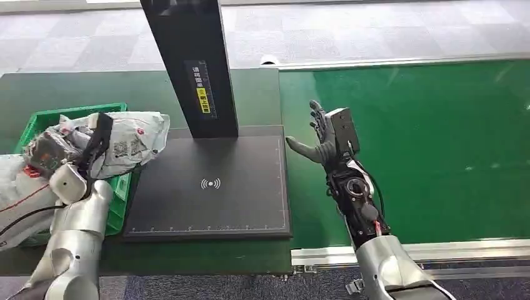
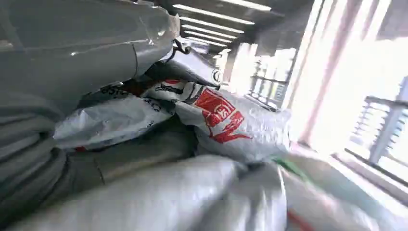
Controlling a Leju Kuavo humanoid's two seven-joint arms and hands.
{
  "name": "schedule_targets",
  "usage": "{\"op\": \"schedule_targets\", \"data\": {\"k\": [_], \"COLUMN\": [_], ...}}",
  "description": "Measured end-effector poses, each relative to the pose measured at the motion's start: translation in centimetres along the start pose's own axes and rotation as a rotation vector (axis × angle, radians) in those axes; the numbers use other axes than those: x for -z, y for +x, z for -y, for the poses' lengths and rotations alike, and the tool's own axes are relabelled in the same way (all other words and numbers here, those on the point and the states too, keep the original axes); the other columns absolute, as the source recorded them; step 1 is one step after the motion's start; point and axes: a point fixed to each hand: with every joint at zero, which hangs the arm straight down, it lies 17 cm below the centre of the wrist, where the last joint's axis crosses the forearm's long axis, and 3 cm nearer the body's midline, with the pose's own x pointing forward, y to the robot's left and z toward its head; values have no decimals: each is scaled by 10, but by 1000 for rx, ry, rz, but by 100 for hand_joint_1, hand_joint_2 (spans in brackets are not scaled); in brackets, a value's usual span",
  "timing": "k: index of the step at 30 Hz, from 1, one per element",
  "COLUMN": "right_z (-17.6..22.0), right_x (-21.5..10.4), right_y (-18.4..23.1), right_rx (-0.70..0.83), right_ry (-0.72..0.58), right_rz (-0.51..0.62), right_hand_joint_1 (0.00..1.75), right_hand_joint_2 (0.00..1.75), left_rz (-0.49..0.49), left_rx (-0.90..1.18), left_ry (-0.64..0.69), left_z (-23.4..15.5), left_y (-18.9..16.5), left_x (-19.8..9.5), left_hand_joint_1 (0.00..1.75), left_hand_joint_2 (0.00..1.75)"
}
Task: Moved the parcel from conveyor to table for the left to box.
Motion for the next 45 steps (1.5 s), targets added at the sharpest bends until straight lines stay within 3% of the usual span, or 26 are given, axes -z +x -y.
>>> {"op": "schedule_targets", "data": {"k": [6,7,8,9,10,16,21,26,35,40,45], "right_z": [-3,-3,-3,-3,-3,-6,-8,-9,-9,-8,-4], "right_x": [1,1,1,2,2,2,2,2,1,1,-1], "right_y": [2,3,3,3,3,4,5,3,2,2,-1], "right_rx": [-10,-10,-10,-12,-13,-24,-22,-25,-31,-37,-45], "right_ry": [11,11,11,12,13,18,22,23,24,23,16], "right_rz": [4,5,5,5,4,4,5,3,1,4,6], "right_hand_joint_1": [0,0,0,0,0,0,0,0,0,0,0], "right_hand_joint_2": [175,175,175,175,175,175,175,175,175,175,175], "left_rz": [70,75,80,89,102,250,309,487,498,656,751], "left_rx": [118,126,131,135,136,39,-27,-186,-263,-329,-486], "left_ry": [-112,-117,-121,-120,-116,24,46,120,191,288,407], "left_z": [30,31,33,33,34,12,5,-22,-49,-82,-123], "left_y": [6,6,6,7,9,39,56,100,114,145,166], "left_x": [-1,-1,-1,-1,-2,-8,-14,-37,-47,-72,-100], "left_hand_joint_1": [175,166,79,12,0,0,0,0,0,0,0], "left_hand_joint_2": [175,175,175,175,175,175,175,175,175,175,175]}}
